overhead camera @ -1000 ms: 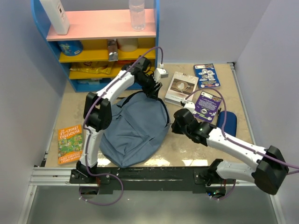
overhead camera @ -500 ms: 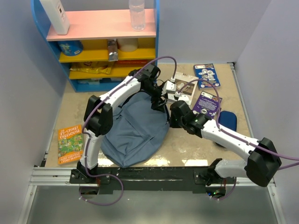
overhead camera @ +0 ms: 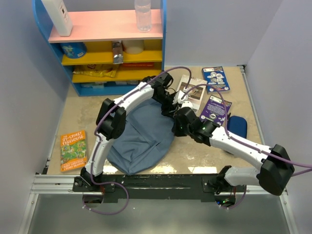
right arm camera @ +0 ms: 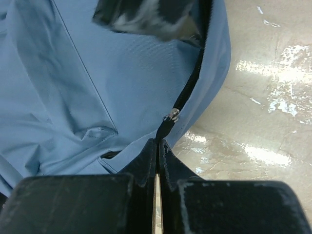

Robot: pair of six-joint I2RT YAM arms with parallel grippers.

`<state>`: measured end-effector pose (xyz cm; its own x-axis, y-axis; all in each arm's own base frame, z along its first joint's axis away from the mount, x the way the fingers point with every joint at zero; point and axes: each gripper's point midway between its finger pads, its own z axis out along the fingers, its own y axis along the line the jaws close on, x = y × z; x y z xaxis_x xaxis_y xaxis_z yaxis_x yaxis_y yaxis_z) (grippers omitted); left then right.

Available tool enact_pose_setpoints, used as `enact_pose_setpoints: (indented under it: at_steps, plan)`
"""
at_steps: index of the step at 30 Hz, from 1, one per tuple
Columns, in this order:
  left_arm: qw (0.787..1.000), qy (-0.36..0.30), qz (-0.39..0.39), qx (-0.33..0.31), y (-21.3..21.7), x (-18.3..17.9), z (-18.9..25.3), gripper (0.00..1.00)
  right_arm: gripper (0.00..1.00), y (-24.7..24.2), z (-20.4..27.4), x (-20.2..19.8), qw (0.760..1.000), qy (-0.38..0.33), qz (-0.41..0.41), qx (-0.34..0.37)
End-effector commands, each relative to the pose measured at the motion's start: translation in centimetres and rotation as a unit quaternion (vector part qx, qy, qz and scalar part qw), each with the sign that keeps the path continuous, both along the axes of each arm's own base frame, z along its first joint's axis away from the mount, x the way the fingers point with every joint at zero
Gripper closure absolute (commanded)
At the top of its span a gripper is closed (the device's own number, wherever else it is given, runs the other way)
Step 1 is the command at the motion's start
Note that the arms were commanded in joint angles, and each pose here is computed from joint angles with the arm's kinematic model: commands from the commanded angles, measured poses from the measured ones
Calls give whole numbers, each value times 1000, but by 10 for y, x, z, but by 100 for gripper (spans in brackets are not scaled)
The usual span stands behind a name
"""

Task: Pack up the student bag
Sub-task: Unzip the student bag at the center of the board.

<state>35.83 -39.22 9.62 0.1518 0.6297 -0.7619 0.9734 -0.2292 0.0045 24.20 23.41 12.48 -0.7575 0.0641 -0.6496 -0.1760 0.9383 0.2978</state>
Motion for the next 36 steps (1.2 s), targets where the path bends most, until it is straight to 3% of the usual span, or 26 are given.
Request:
enact_pose_setpoints:
  at_steps: [1,4,5,8,11,16,27,34,36]
  plan:
    - [999,-31,-18,6,-5,7,1,35,100,17,27,8,999,-29,6,35]
    - [1000,-29,-7,-5,-11,10,6,60,100,19,18,2,999,-21,9,27]
    - [1000,-29,-4,-9,-12,11,9,73,100,21,15,1,999,-19,8,28]
    - [999,-31,10,-23,-19,15,19,93,100,29,1,-11,1000,-7,16,14]
    - [999,-26,28,-34,-25,18,29,100,100,42,-20,-28,999,13,30,1]
    - [997,-19,67,-46,-32,27,43,100,100,59,-46,-55,998,40,54,-6]
    - [995,-14,89,-51,-37,30,47,100,100,122,-48,-97,990,58,123,23]
    - [995,-11,83,-52,-35,24,51,100,100,114,-45,-101,993,50,110,6]
    - [995,-10,82,-51,-33,21,52,91,100,104,-32,-94,995,33,97,-1]
